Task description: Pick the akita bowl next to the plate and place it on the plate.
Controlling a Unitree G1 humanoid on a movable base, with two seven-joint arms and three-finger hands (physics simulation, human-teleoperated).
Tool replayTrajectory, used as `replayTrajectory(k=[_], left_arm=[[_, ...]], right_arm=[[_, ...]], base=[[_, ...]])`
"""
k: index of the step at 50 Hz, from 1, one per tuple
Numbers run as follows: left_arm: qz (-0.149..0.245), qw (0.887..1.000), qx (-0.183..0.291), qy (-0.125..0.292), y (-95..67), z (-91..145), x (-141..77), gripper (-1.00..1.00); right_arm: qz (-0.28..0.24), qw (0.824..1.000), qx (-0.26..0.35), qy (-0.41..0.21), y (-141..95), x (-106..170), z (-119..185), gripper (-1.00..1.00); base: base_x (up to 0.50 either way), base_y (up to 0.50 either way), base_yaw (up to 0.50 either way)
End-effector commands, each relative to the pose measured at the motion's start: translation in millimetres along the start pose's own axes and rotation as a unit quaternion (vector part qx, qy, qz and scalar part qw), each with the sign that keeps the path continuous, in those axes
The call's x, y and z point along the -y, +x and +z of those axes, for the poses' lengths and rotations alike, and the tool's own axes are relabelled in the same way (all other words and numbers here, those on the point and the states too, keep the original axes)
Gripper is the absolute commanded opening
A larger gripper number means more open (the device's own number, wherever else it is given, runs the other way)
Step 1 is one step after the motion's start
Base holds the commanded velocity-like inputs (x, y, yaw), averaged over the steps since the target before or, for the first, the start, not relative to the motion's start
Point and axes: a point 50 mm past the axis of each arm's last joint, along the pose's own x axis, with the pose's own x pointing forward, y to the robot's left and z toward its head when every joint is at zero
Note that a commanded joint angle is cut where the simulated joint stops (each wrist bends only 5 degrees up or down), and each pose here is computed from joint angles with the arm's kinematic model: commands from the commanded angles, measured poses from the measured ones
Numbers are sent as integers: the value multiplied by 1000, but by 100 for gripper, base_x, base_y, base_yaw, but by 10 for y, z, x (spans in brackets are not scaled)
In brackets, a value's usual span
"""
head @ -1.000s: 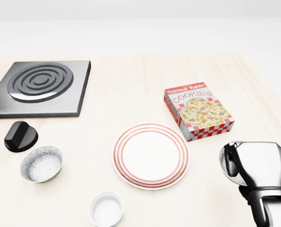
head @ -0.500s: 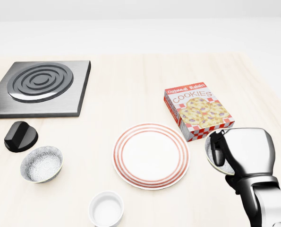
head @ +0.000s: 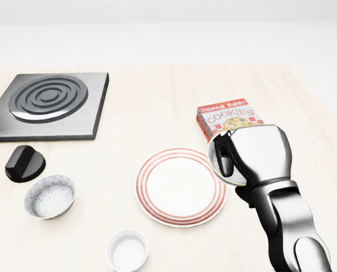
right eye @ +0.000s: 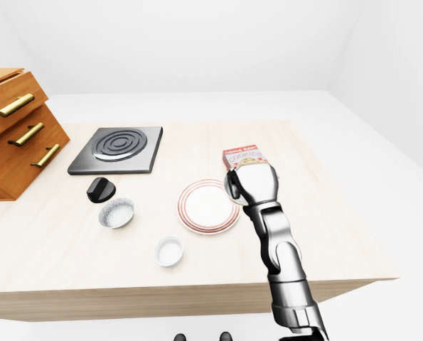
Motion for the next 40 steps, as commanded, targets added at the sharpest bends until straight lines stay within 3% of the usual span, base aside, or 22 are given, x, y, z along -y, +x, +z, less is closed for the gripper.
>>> replayTrajectory(k=[1, 30, 40], left_arm=[[1, 1000, -5, 1, 4, -26, -3, 100], [0, 1000, 0, 0, 8, 3, 3, 100], [-1, 1000, -3, 1, 3, -14, 2, 100]], right_arm=[[-25, 998, 49, 16, 221, 158, 328, -100], [0, 998, 64, 19, 421, -267, 515, -100], [-20, 997, 68, 13, 547, -359, 551, -100]], base=[[0, 0, 0], [0, 0, 0], [0, 0, 0]])
